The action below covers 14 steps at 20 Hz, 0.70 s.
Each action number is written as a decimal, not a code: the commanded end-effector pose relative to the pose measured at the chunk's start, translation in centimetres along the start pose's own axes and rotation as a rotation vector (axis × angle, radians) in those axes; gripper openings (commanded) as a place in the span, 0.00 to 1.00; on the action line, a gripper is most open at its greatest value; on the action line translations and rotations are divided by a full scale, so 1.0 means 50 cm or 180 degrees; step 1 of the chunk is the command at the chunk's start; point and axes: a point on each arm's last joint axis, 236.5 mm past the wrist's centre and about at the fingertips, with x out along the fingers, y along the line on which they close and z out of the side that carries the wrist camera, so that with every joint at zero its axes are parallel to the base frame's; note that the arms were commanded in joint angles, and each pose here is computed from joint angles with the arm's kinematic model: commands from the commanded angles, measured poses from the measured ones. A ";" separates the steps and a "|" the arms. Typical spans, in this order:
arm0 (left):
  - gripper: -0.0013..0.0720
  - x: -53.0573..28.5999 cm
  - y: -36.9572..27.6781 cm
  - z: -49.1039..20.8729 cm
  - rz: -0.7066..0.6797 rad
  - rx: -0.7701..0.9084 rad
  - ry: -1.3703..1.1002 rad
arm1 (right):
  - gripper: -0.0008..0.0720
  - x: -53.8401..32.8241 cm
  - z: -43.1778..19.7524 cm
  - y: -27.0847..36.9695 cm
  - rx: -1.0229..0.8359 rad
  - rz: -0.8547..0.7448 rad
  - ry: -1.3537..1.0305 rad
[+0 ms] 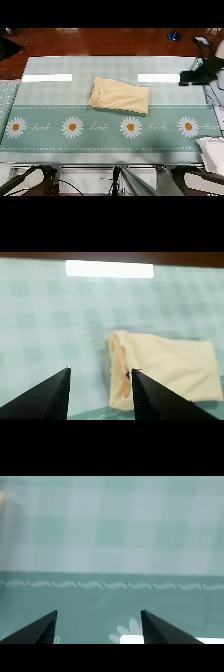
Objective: Fold the shirts.
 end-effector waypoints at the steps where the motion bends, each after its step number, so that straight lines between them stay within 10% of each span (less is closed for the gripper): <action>1: 0.65 0.020 0.031 -0.042 0.0075 -0.0033 0.0293 | 0.83 0.044 -0.087 -0.007 0.0880 0.1067 0.0325; 14: 0.65 0.041 0.041 -0.087 0.0030 -0.0324 0.0482 | 0.83 0.247 -0.066 0.268 0.1209 0.1891 0.0046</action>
